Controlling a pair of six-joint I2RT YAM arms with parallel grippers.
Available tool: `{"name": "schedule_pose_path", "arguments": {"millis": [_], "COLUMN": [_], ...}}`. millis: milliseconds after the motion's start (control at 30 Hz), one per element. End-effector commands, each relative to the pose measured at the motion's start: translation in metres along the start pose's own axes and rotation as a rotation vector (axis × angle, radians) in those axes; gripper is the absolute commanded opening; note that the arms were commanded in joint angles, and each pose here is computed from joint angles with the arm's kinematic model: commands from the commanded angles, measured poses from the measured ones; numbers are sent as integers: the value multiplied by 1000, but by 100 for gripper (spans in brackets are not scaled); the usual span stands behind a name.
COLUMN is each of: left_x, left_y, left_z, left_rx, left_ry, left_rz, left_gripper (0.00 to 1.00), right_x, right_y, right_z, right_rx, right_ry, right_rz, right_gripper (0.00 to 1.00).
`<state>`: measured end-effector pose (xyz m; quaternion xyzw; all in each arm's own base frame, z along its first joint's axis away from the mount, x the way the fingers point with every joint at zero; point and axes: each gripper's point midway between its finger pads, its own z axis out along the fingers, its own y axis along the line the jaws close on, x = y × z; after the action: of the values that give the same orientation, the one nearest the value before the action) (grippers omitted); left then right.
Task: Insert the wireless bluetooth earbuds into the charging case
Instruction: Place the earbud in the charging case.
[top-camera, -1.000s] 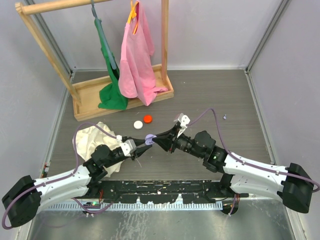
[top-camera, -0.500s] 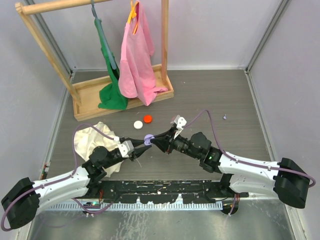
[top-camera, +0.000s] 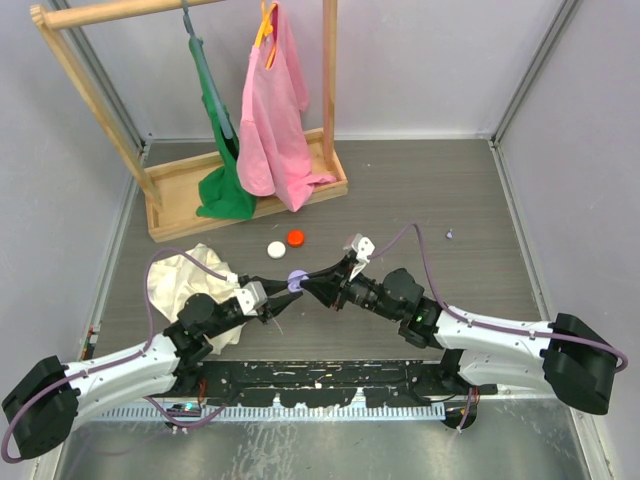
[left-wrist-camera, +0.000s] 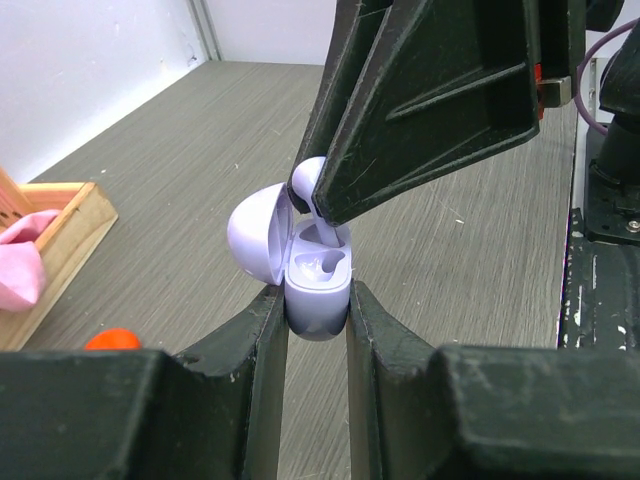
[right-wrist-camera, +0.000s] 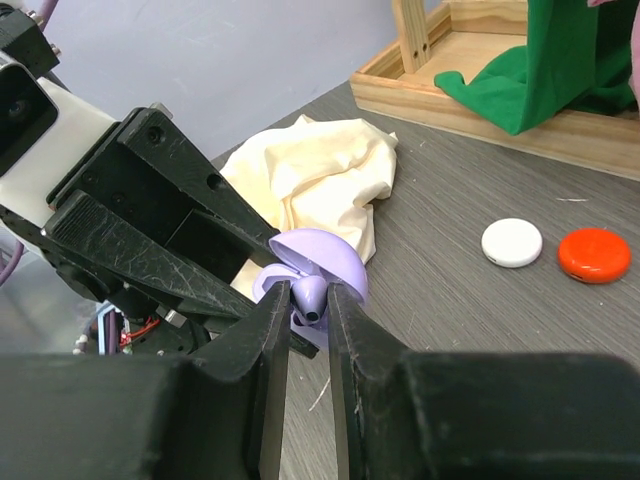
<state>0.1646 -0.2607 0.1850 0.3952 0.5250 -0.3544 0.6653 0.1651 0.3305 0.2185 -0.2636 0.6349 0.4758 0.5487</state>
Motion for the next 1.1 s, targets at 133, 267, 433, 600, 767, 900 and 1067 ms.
{"name": "schedule_pose_path", "arguments": {"millis": [133, 267, 433, 600, 767, 900, 1067], "left_x": [-28, -27, -27, -29, -30, -30, -28], "left_y": [7, 7, 7, 7, 7, 5, 3], "left_z": [2, 2, 2, 1, 1, 1, 2], "left_rx": [-34, -35, -35, -36, -34, -24, -11], "left_ry": [-102, -99, -100, -106, -111, -111, -105], "left_rz": [25, 24, 25, 24, 26, 26, 26], "left_gripper": [0, 0, 0, 0, 0, 0, 0], "right_x": [-21, -20, -16, -7, 3, 2, -9], "right_y": [14, 17, 14, 8, 2, -1, -5], "right_z": [-6, -5, -5, -7, -6, -5, -8], "right_rx": [-61, -76, -68, -43, -20, -6, 32], "right_ry": [-108, -110, -102, -94, -70, -72, -82], "right_rz": [38, 48, 52, 58, 58, 53, 27], "right_gripper": [19, 19, 19, 20, 22, 29, 43]}}
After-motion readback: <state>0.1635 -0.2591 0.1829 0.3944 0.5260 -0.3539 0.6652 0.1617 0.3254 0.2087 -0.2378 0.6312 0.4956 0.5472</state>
